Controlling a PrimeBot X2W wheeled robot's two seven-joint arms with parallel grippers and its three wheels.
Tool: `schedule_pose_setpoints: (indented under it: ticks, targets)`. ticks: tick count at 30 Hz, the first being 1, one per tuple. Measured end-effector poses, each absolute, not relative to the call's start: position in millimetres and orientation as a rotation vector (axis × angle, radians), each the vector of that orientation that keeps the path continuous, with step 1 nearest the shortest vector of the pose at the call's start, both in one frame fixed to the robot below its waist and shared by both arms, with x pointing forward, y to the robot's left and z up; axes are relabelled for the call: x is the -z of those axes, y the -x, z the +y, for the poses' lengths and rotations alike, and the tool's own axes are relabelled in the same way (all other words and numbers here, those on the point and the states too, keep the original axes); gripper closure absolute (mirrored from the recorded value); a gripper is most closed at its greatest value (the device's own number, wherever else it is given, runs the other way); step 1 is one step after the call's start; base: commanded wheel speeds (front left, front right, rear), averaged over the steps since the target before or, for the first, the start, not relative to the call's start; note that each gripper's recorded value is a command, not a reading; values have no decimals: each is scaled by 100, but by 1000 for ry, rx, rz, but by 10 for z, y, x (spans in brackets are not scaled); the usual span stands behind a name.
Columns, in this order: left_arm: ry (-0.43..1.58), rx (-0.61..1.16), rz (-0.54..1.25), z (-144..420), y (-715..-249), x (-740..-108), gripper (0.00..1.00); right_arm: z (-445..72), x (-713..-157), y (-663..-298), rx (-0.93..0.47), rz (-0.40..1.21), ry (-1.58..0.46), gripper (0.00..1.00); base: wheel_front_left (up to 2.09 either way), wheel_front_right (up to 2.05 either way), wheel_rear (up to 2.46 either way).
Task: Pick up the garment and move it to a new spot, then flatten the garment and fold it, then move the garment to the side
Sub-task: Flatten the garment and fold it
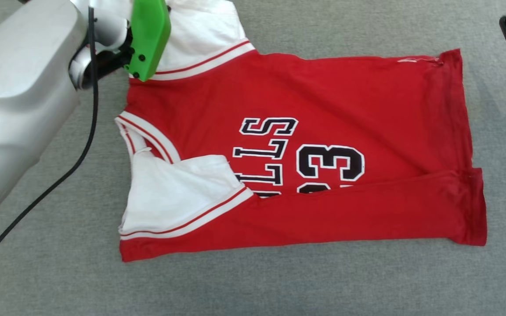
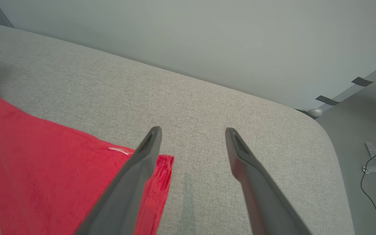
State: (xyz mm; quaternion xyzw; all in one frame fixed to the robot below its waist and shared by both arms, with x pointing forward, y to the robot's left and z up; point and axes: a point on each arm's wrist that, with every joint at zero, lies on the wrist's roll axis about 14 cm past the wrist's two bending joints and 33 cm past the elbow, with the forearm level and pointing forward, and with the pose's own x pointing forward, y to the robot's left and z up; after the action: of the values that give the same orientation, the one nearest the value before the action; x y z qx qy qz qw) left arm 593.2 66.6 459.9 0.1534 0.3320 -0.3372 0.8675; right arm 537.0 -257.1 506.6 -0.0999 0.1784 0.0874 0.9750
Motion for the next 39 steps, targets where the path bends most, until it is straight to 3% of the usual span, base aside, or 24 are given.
schedule_pose_setpoints:
  ticks: [9,26,27,28,39]
  targets:
    - [-354,725,612,724,-5794,-4781,100,-2520,-4421,-5300,-232,807,189,0,0,0,0]
    - [-341,733,617,786,-5875,-4494,100,-2386,-3563,-5400,-251,1028,221,0,0,0,0]
    - [-339,731,613,793,-5883,-4499,100,-2380,-3568,-5399,-251,1020,203,55,0,0,0]
    - [-340,727,613,804,-5888,-4500,100,-2383,-3584,-5409,-250,1006,195,100,0,0,0]
    - [-308,691,587,926,-5614,-4597,100,-2284,-4078,-5380,-258,704,135,100,0,0,0]
